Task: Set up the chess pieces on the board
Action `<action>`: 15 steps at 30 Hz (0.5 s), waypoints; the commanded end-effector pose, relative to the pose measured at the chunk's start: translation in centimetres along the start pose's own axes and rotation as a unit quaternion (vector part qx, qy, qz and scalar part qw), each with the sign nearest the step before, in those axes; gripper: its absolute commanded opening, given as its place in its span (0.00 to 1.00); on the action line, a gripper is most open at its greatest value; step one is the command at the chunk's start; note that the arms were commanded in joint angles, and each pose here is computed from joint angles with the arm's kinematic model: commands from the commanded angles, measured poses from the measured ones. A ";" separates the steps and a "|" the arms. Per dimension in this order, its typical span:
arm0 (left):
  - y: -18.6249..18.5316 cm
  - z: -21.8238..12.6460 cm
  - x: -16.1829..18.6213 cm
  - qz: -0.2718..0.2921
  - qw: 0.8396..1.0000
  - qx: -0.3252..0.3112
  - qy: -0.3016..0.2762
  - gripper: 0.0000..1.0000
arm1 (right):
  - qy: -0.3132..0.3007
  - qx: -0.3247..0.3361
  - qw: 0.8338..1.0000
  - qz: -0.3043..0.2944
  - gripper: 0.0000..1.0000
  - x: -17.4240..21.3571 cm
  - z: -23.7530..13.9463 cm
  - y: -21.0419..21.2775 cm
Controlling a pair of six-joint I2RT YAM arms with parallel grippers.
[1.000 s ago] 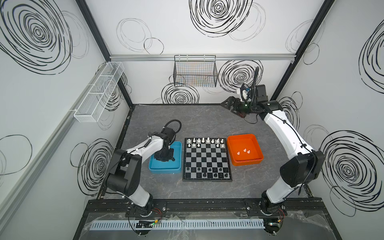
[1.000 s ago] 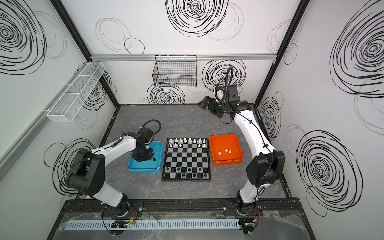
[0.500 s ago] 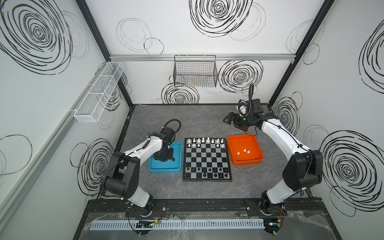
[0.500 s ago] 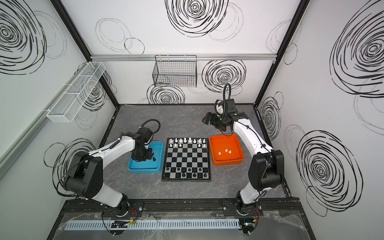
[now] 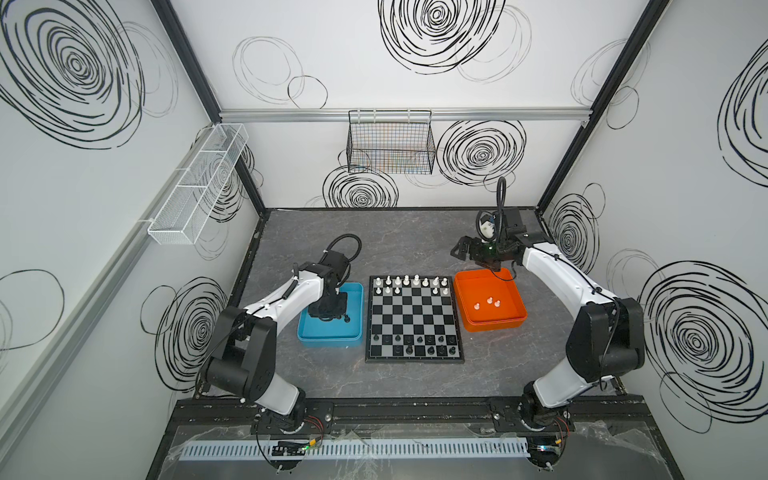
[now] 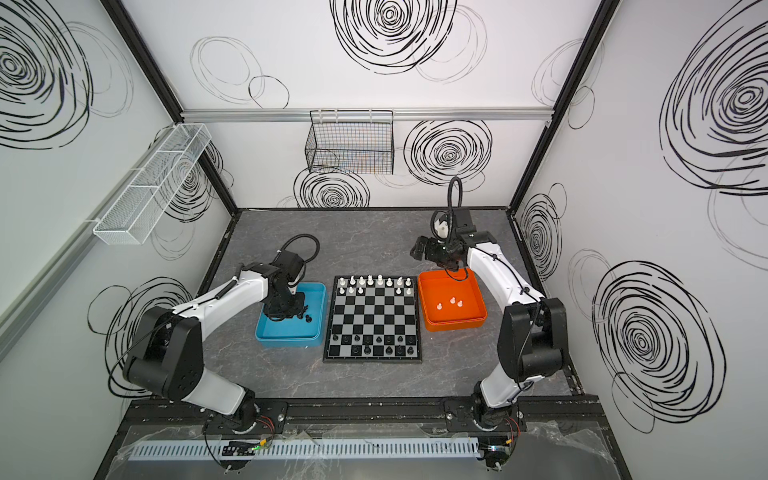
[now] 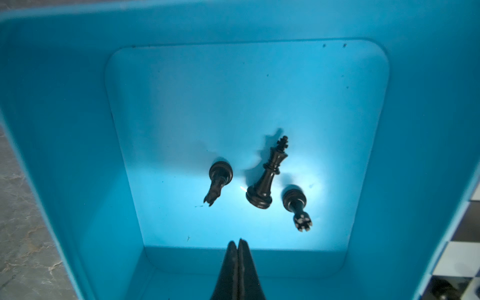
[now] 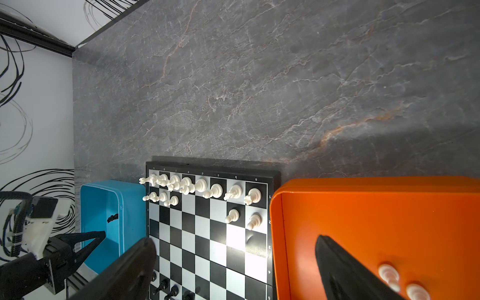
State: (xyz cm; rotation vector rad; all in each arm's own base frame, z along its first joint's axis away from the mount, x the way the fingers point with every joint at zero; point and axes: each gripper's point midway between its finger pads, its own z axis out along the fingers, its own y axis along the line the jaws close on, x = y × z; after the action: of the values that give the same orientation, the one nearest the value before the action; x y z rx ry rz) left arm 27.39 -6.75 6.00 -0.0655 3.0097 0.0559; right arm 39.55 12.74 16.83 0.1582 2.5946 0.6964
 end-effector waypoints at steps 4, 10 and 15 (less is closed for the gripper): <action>0.1 -1.7 -2.2 -0.015 0.999 0.003 -0.032 0.34 | 0.006 0.018 1.000 -0.011 1.00 -0.3 -0.2 -0.9; 1.5 -0.8 -2.6 -0.019 0.999 -0.010 -0.029 0.42 | 0.006 0.016 1.000 -0.007 1.00 -0.2 -0.2 -1.2; 1.8 0.7 -2.2 -0.016 1.000 -0.013 -0.015 0.39 | 0.006 0.017 1.000 -0.001 1.00 0.2 -0.1 -1.4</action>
State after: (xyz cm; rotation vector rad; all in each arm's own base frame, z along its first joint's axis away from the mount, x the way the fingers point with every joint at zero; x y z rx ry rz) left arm 29.72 -5.24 6.77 -0.1324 2.9570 0.0668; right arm 39.48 11.85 16.27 0.1527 2.6139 0.6712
